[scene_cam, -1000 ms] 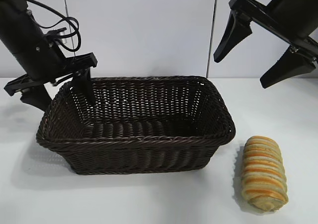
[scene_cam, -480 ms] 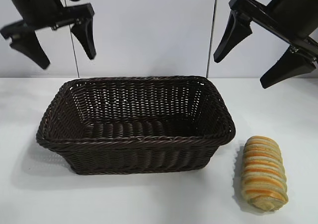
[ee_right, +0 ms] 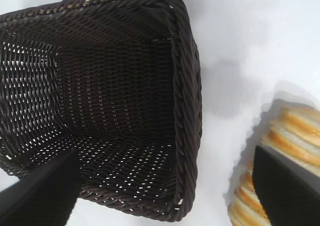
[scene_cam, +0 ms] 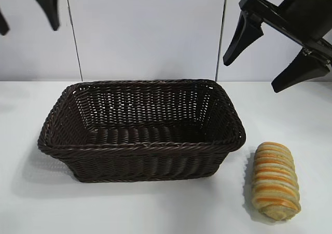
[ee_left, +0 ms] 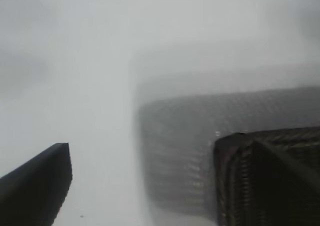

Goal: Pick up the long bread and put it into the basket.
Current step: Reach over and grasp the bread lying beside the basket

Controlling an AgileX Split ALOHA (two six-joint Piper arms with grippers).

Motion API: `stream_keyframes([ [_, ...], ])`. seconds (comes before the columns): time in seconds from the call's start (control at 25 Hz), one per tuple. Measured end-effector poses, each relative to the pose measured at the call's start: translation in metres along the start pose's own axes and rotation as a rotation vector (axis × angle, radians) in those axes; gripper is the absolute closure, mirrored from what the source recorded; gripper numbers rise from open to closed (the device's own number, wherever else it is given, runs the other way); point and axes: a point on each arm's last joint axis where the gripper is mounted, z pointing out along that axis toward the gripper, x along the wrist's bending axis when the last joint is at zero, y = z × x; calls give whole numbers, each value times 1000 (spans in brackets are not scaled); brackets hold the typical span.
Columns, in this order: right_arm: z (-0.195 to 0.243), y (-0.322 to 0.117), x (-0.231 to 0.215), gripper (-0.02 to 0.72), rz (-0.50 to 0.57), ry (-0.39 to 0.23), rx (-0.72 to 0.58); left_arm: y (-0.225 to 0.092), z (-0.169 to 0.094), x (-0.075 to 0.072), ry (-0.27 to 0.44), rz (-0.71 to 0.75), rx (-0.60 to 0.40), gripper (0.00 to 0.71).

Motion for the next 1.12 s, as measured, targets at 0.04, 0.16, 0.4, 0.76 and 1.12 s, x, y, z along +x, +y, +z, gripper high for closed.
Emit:
stream_keyframes([
  [0.04, 0, 0, 0, 41, 0, 0, 0, 0, -9, 12, -17, -35, -21, 16],
  [0.16, 0, 0, 0, 41, 0, 0, 0, -2, -28, 30, -75, -70, -60, 16],
  [0.4, 0, 0, 0, 41, -5, 0, 0, -7, -54, 31, -94, -38, -102, 16],
  [0.76, 0, 0, 0, 41, -11, 0, 0, -37, -161, 11, -85, 44, -329, 16],
  [1.12, 0, 0, 0, 41, -15, 0, 0, -120, -279, -19, -60, 162, -598, 16],
])
